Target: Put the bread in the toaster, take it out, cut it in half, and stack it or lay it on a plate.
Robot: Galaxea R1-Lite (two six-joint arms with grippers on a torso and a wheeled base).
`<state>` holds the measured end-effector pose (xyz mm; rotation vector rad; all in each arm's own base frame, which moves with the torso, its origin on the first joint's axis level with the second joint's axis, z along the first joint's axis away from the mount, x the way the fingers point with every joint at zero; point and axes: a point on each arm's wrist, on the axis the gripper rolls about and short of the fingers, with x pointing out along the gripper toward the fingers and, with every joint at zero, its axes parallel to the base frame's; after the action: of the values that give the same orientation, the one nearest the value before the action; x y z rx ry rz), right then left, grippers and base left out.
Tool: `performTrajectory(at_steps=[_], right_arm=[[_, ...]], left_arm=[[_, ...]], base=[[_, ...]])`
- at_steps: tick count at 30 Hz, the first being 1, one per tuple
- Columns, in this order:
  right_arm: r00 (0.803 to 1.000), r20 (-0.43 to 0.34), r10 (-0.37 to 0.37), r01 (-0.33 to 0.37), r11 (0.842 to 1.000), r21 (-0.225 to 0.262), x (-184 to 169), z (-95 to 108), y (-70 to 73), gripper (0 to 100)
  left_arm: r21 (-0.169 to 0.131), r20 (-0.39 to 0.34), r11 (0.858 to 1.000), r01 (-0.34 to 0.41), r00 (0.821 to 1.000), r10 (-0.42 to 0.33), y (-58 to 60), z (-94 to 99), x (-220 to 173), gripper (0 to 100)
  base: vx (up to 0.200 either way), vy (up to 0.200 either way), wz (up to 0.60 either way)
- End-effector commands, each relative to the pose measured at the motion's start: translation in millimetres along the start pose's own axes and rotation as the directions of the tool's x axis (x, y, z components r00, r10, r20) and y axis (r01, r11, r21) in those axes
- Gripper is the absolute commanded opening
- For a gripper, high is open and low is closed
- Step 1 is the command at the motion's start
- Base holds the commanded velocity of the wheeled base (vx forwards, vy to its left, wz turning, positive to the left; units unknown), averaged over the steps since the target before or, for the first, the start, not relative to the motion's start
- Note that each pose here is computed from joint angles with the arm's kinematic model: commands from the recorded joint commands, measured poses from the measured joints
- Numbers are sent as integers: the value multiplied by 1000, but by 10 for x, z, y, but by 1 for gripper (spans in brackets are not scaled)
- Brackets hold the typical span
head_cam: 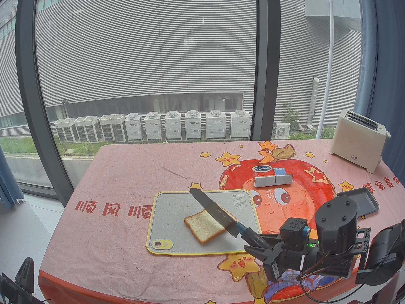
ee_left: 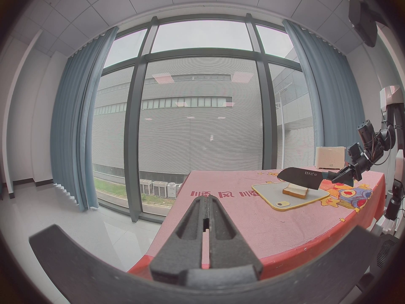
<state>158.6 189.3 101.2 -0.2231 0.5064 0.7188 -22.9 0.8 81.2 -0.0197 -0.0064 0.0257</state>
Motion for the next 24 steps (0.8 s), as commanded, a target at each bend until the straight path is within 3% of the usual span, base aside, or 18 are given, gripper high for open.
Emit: performTrajectory(at_steps=[1, 3, 7, 18, 21, 24], right_arm=[[1000, -6, 1, -1, 1000, -1, 14, -10, 4, 0], [1000, -6, 1, -1, 1000, -1, 10, -12, 4, 0], [1000, -3, 1, -1, 1000, 0, 8, -5, 4, 0], [1000, -1, 10, -10, 1000, -6, -11, -10, 27, 0], [1000, -1, 10, -10, 1000, -6, -11, -10, 27, 0], [1000, -4, 10, -10, 1000, -7, -9, -17, 31, 0]], left_arm=[[-2, 3, 1000, -5, 1000, 5, 2, -46, 2, 0], [-3, 16, 1000, -14, 1000, 14, 4, -33, 1, 0], [-5, 222, 999, -33, 974, 34, 6, 178, -24, 0], [-2, 195, 1000, -30, 980, 29, 5, 151, -18, 0], [1, 216, 1000, 5, 976, -5, -2, 178, -27, 0], [8, 246, 997, 77, 966, -77, -20, 355, -57, 0]], base=[[0, 0, 0], [0, 0, 0], [0, 0, 0], [0, 0, 0], [0, 0, 0], [0, 0, 0]])
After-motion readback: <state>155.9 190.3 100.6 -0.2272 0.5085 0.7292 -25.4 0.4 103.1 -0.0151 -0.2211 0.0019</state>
